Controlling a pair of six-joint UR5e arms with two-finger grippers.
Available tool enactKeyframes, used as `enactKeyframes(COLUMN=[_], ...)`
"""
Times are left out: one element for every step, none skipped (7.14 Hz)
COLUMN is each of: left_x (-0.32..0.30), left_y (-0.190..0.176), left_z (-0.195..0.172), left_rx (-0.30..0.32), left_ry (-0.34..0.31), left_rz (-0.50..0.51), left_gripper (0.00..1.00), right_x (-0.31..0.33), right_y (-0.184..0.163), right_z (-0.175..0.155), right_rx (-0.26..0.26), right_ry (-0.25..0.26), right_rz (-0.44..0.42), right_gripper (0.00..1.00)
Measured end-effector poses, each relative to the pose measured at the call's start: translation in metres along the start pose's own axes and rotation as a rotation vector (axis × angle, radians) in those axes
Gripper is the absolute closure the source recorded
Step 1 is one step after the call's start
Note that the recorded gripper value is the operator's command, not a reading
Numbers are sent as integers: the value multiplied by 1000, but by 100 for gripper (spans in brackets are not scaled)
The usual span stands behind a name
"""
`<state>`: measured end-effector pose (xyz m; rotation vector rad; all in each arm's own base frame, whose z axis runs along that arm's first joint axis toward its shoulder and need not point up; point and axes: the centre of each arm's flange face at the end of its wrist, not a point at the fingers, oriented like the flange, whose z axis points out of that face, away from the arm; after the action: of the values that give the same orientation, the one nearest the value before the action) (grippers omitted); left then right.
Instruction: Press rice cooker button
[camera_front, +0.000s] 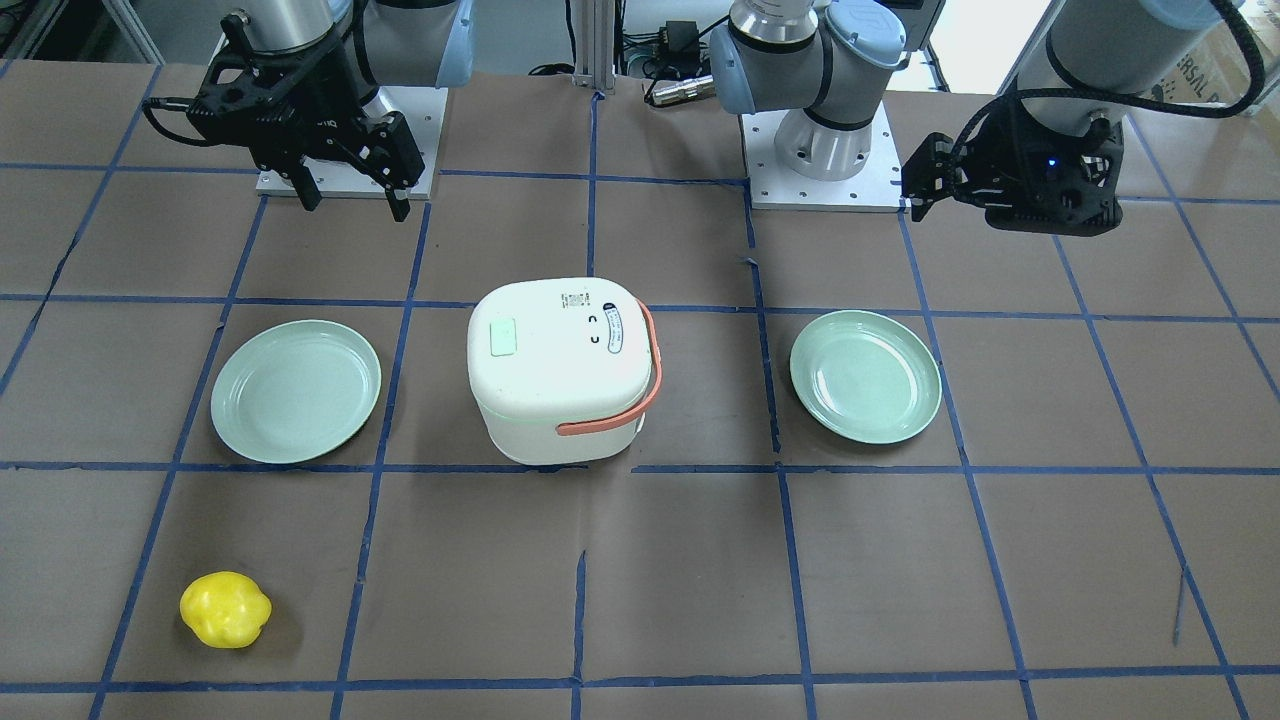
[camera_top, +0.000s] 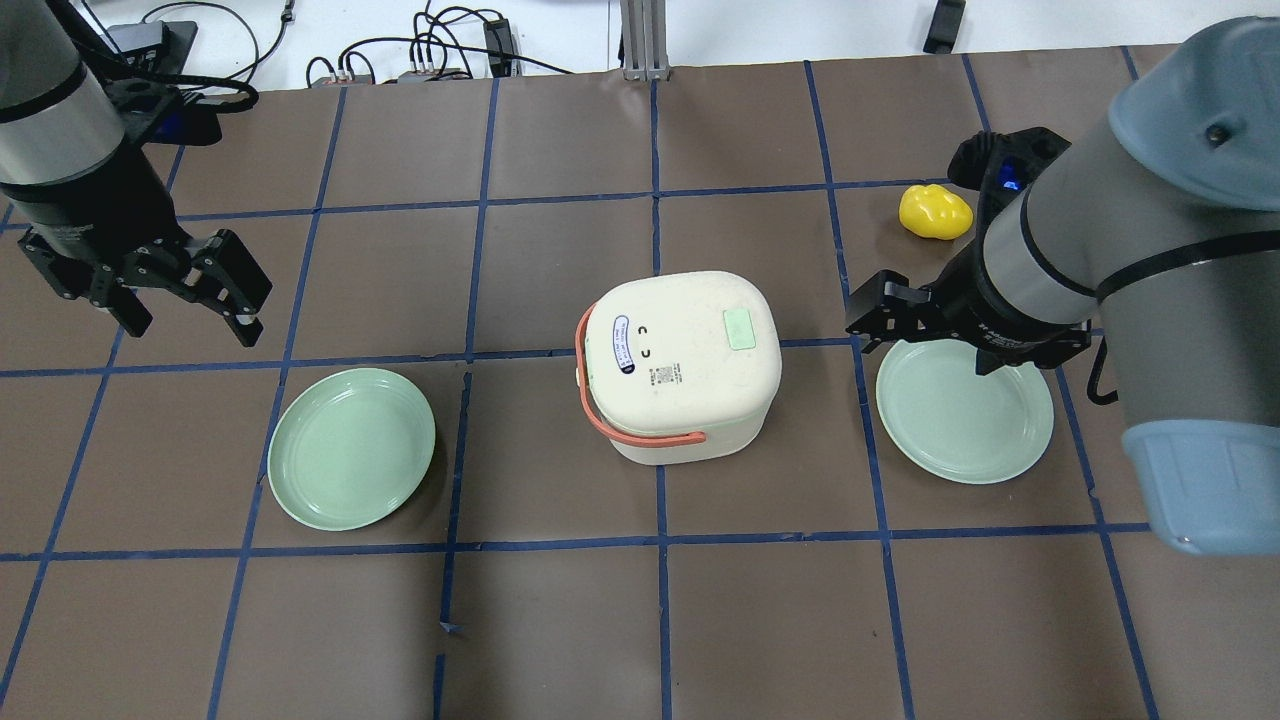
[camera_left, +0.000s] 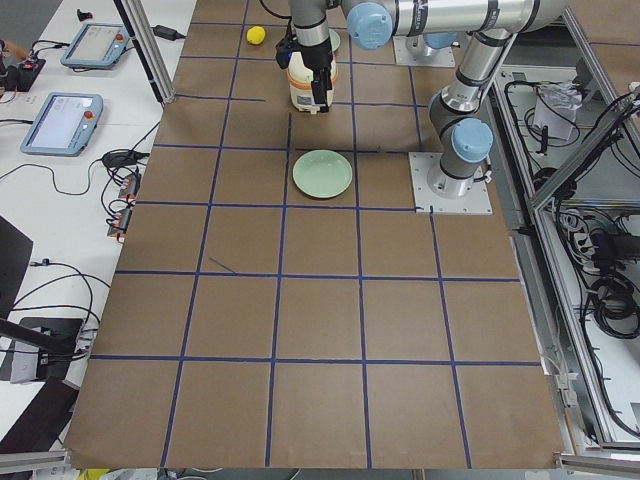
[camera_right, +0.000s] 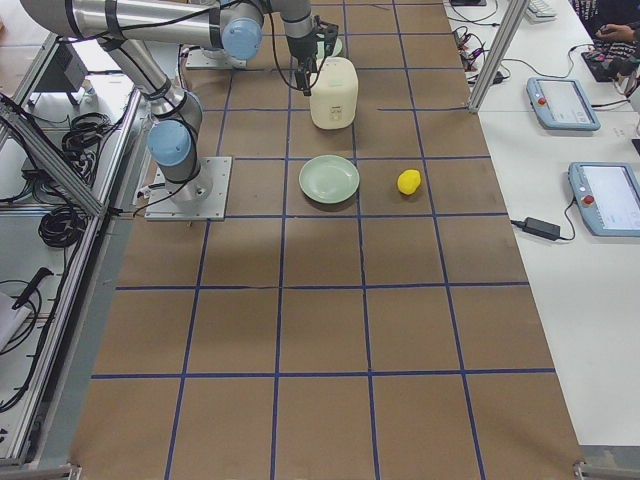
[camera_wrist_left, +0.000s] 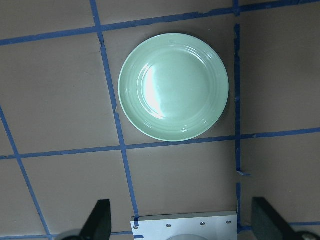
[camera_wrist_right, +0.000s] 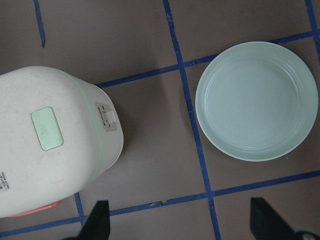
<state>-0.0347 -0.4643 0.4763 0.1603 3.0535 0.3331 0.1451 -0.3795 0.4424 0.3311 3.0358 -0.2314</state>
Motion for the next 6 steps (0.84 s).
enactKeyframes(left_x=[0, 0, 0, 0, 0, 0], left_y=[0, 0, 0, 0, 0, 0], left_z=[0, 0, 0, 0, 0, 0], left_rx=[0, 1, 0, 0, 0, 0], left_ry=[0, 0, 0, 0, 0, 0], left_rz=[0, 0, 0, 0, 0, 0], left_gripper=[0, 0, 0, 0, 0, 0], right_x=[-1, -2, -5, -9, -16, -23], right_y=[-3, -7, -12, -14, -13, -12], right_z=[1, 2, -1, -8, -12, -11], right_rx=[-1, -4, -1, 8, 14, 8], right_ry=[0, 1, -1, -6, -10, -13], right_rz=[2, 4, 2, -6, -20, -35], right_gripper=[2, 2, 3, 6, 18, 38])
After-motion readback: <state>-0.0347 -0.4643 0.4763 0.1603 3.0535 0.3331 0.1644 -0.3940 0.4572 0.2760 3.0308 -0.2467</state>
